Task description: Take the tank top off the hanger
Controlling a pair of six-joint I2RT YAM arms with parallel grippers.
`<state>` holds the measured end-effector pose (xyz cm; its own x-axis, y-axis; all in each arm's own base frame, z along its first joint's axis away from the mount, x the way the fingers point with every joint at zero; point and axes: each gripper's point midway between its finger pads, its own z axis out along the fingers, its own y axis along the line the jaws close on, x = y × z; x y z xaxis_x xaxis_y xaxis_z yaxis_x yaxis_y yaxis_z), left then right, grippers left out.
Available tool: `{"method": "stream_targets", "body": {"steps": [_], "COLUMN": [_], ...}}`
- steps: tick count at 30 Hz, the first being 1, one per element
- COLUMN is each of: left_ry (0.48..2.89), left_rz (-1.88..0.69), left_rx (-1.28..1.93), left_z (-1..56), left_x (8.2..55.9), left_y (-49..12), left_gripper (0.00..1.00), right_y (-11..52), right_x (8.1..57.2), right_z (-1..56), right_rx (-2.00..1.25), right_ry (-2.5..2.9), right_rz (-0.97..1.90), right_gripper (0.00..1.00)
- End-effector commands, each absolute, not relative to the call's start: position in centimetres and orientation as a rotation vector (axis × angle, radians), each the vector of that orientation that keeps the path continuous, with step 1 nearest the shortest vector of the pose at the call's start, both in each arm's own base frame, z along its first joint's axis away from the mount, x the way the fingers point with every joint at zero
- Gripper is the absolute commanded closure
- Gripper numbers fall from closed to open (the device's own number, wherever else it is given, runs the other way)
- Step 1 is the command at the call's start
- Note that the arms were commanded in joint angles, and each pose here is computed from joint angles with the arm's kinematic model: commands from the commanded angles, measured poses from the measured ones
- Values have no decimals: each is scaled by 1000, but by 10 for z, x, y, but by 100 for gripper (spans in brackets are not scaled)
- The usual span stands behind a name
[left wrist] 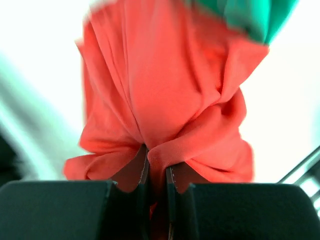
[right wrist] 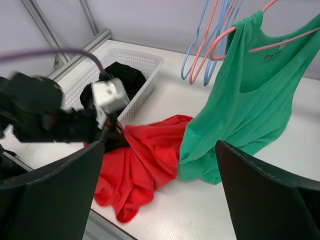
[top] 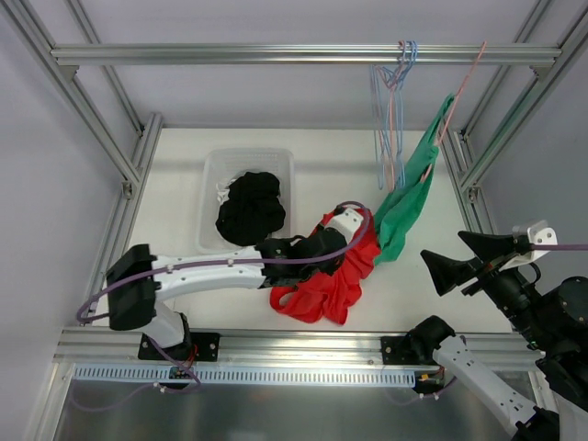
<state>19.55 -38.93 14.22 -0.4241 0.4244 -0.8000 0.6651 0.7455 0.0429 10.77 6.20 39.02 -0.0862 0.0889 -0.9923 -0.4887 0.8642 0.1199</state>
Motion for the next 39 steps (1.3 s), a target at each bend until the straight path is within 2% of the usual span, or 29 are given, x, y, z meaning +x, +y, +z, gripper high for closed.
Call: {"method": "stream_targets", "body": {"steps": [1, 4, 11, 13, 15, 16, 21, 26, 29, 32, 34, 36, 37, 39], "left_ry": [1943, 1908, 1895, 1913, 1949, 1973, 2102, 2160, 2171, 2171, 2163, 2149, 2140, 2137], "left_rz": [-365, -376, -439, -478, -512, -536, -577, -585, -589, -593, -577, -586, -587, -581], "left_rx": [667, 630, 644, 687, 705, 727, 780, 784, 800, 800, 781, 778, 764, 763], "left_z": [215, 242, 254, 247, 234, 225, 177, 155, 149, 149, 151, 157, 161, 161], "left_x": [209, 210, 201, 195, 189, 183, 166, 157, 154, 152, 154, 153, 154, 154], "left_y": [-373, -362, -357, -365, -372, -375, -386, -388, -389, -388, -384, -380, -378, -376], "left_gripper": [100, 100, 100, 98, 89, 88, 92, 80, 82, 77, 82, 67, 63, 65], "right_y": [63, 62, 60, 60, 61, 60, 58, 59, 60, 62, 63, 63, 64, 65], "right_x": [107, 107, 108, 108, 108, 107, 105, 105, 106, 106, 107, 108, 109, 109], "right_z": [408, 409, 410, 411, 410, 411, 412, 413, 412, 412, 411, 412, 412, 412], "right_rx": [-295, -288, -277, -277, -278, -277, -274, -277, -277, -280, -281, -282, -283, -285], "right_ry": [1518, 1513, 1506, 1503, 1506, 1502, 1491, 1492, 1497, 1501, 1506, 1506, 1509, 1511], "right_rz": [529, 530, 519, 523, 523, 524, 524, 526, 531, 536, 534, 533, 535, 540], "right_gripper": [0, 1, 0, 1, 0, 1, 1, 0, 1, 0, 0, 0, 1, 1]}}
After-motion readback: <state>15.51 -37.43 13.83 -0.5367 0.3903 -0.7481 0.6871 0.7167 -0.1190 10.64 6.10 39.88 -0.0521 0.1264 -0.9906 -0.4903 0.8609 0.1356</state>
